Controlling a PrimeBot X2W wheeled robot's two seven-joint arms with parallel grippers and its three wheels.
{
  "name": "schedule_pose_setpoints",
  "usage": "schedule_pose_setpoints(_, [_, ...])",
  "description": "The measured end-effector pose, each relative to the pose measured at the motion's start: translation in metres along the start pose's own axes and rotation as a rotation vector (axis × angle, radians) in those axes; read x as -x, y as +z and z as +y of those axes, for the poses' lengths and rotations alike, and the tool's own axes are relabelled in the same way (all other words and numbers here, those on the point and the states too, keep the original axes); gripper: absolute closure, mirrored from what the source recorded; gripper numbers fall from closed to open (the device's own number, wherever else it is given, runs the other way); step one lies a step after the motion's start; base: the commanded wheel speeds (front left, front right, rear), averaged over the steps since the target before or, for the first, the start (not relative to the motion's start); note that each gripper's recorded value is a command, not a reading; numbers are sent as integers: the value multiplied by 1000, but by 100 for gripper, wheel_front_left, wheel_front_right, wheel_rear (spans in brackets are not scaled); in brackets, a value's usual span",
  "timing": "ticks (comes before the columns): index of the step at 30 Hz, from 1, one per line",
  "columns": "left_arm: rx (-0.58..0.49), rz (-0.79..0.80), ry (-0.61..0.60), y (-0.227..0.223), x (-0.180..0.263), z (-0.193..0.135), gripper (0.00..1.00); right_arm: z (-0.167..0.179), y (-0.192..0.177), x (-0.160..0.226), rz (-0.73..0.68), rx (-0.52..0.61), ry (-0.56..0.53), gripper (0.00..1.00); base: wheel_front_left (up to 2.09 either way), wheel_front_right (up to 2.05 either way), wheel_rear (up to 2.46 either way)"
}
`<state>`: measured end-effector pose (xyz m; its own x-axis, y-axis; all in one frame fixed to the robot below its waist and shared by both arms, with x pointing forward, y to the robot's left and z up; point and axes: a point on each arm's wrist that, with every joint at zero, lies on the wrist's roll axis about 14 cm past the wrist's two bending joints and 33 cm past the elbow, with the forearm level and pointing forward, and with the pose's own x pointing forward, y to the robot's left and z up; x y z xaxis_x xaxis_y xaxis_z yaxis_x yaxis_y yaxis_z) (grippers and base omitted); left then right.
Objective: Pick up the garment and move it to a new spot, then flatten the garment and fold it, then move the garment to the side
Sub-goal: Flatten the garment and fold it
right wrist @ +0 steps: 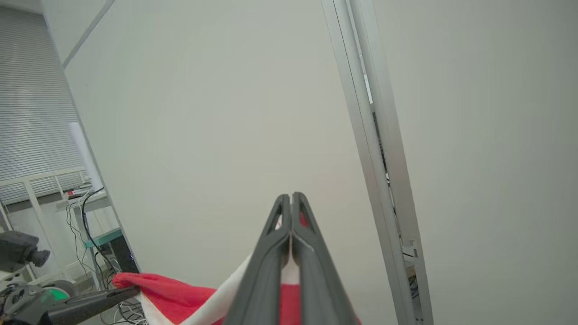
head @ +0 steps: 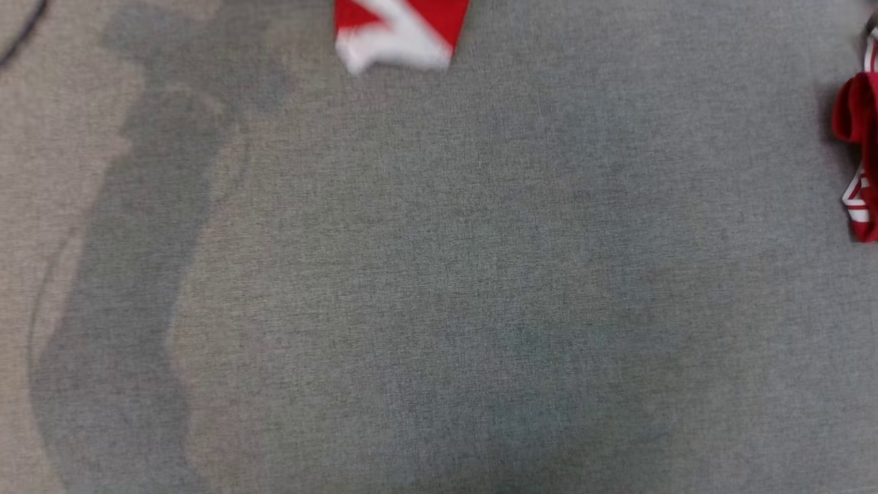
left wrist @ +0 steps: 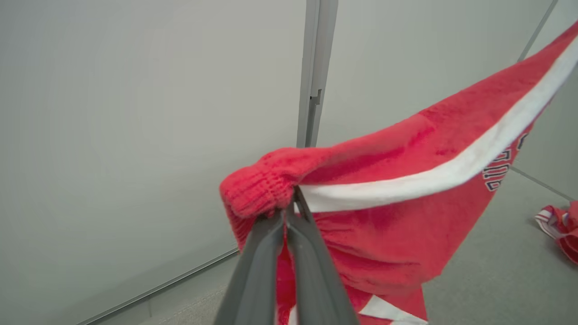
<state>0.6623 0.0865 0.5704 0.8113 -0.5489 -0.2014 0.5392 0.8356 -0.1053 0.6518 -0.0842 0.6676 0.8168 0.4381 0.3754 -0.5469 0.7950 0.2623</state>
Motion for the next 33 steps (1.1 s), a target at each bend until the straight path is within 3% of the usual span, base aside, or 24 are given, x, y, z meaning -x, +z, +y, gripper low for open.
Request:
schedule_pose_setpoints(6, [40, -142, -3, 50, -15, 6, 100, -8, 70, -20, -209, 51, -12, 100, 0, 0, 0])
schedule_pose_setpoints(9, [63, -172, -15, 56, -18, 4, 100, -4, 74, -21, -235, 63, -6, 100, 0, 0, 0])
schedule_pose_setpoints(13, [67, -102, -24, 29, -21, 2, 100, -1, 26, -11, -117, 64, -2, 100, 0, 0, 0])
schedule_pose_setpoints(15, [93, -12, -65, -10, -21, -11, 100, 0, -16, 4, 0, 49, -1, 100, 0, 0, 0])
schedule_pose_setpoints(23, [94, 235, -152, -95, 12, -36, 100, -2, -92, 66, 258, 7, -14, 100, 0, 0, 0])
schedule_pose_setpoints(29, [108, 389, -191, -137, 60, -52, 100, 3, -116, 127, 425, -29, -32, 100, 0, 0, 0])
schedule_pose_setpoints(33, [148, 452, -219, -149, 93, -69, 100, 13, -111, 160, 473, -35, -27, 100, 0, 0, 0])
